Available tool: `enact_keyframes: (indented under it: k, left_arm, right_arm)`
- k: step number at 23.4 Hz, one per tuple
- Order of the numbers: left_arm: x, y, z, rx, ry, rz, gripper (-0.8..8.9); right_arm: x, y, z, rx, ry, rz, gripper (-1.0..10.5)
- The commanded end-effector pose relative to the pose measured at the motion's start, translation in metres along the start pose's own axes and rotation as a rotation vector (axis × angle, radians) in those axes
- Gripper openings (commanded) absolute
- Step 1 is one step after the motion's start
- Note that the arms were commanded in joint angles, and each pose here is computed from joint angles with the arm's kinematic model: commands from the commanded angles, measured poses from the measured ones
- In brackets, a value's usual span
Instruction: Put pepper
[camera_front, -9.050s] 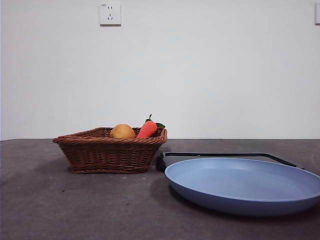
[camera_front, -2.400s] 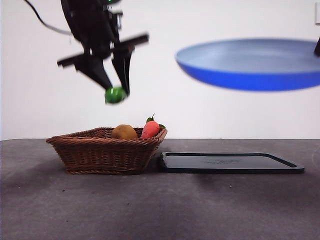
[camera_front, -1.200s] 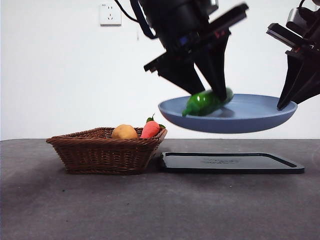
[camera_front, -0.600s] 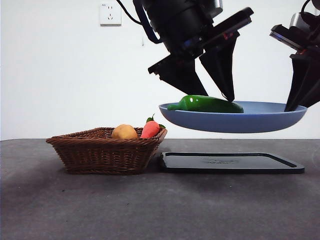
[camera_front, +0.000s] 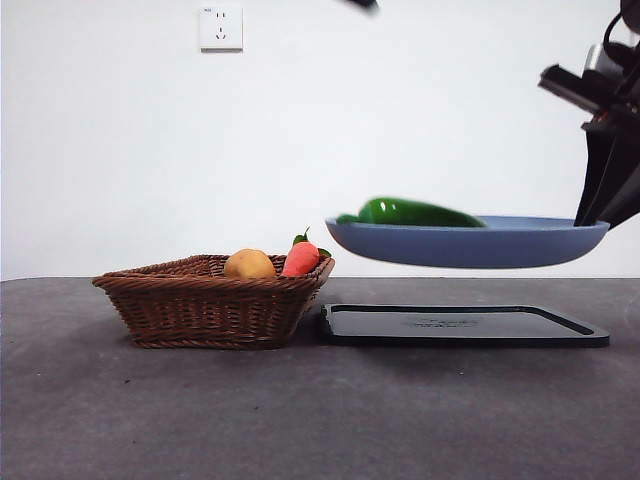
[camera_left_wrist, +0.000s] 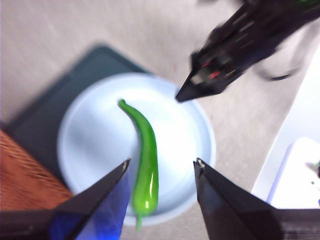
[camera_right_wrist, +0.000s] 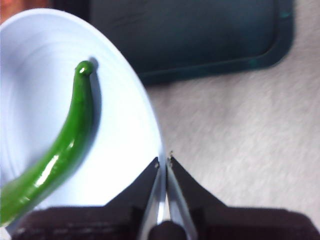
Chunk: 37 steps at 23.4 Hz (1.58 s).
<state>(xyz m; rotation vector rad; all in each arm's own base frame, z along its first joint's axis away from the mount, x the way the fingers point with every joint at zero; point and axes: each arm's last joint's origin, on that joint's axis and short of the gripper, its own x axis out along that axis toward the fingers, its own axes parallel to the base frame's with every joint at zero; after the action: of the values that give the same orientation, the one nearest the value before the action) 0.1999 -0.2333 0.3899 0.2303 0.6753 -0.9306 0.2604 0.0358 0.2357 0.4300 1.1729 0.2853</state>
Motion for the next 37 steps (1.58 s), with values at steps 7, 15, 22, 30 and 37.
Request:
enact_keyframes:
  k: [7,15,22,30,37]
  left_arm:
    - [-0.127,-0.008,-0.012,0.033,-0.243,0.109,2.25]
    - [-0.173,-0.014,-0.027,0.034,-0.347,0.133,2.25]
    - [-0.174,-0.014,-0.028,0.028,-0.345,0.146,2.25]
    - [-0.174,-0.014,-0.028,0.025,-0.346,0.145,2.25]
    - [-0.174,-0.014,-0.027,0.025,-0.346,0.145,2.25]
  right_arm:
    - [0.027,-0.016,0.07,0.071,-0.026,-0.017,0.1]
    - [0.072,-0.04,0.098,0.093,-0.027,-0.025,0.1]
    - [0.087,-0.047,0.098,0.093,-0.009,-0.032,0.1]
    - [0.089,-0.05,0.098,0.06,-0.015,-0.105,0.1]
    - [0.089,-0.05,0.097,0.056,-0.007,-0.107,1.1]
